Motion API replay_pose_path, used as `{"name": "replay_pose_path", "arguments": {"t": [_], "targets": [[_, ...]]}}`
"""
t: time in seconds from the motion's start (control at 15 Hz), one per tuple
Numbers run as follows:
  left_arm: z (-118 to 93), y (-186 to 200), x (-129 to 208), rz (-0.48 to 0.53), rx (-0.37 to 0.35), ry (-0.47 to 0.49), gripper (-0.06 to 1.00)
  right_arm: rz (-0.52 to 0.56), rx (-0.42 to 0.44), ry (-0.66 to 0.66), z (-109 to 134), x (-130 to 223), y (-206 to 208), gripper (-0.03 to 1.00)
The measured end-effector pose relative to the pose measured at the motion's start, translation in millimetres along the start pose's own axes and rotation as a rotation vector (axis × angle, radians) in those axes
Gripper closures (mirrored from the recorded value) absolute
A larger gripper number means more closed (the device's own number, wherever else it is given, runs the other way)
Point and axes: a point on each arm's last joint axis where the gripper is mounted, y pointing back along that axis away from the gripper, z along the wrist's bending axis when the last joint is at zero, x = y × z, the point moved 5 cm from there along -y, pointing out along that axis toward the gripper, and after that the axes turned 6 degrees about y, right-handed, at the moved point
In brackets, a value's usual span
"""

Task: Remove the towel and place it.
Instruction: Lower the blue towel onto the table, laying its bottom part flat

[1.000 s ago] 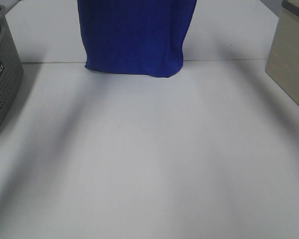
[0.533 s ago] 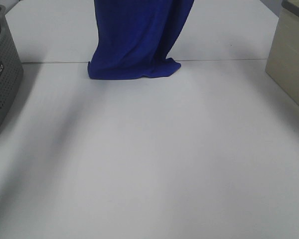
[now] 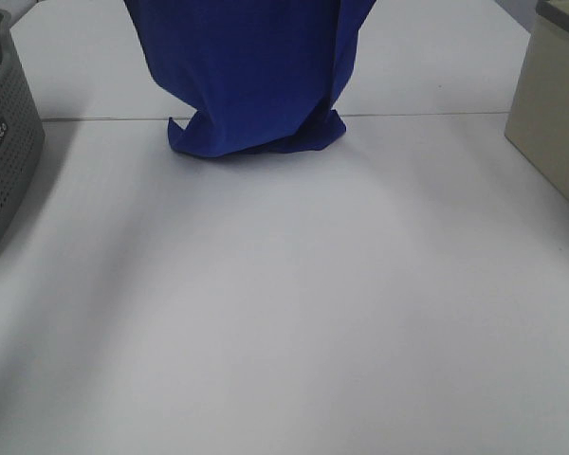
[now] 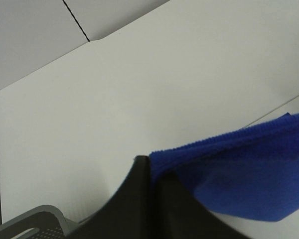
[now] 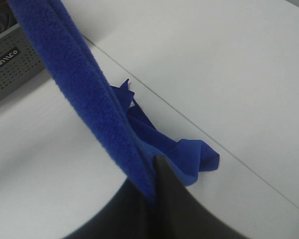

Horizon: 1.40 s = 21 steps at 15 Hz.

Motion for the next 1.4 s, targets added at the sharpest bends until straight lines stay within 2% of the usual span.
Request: {"name": "replay_pose_path", "arguments": {"t": [0.2,0.27,0.33,0.53,0.73,0.93,1.2,1.4], "targets": [[-1,14,3,0.028,0.004,0.068,0.94,0.004,-0.016,-0.017,3,0,1,0.95],[-2,15,11,0.070,0.004,0.072,0.94,0.006,-0.021,-0.035,4,0,1,0.95],[-6,19,36,0.180,0.016,0.091,0.94,0.004,-0.030,-0.089,6,0,1,0.95],[-10,44,59,0.252,0.021,0.105,0.94,0.021,-0.094,-0.152,16,5,-3,0.95],[-17,64,85,0.316,0.046,0.128,0.94,0.085,-0.151,-0.195,30,25,-5,0.95],[-38,74,133,0.438,0.133,0.178,0.94,0.198,-0.186,-0.246,49,62,0,0.95],[-50,101,163,0.478,0.182,0.225,0.94,0.266,-0.238,-0.297,77,96,14,0.95],[-60,128,175,0.463,0.230,0.261,0.94,0.297,-0.259,-0.356,96,118,30,0.95]]}}
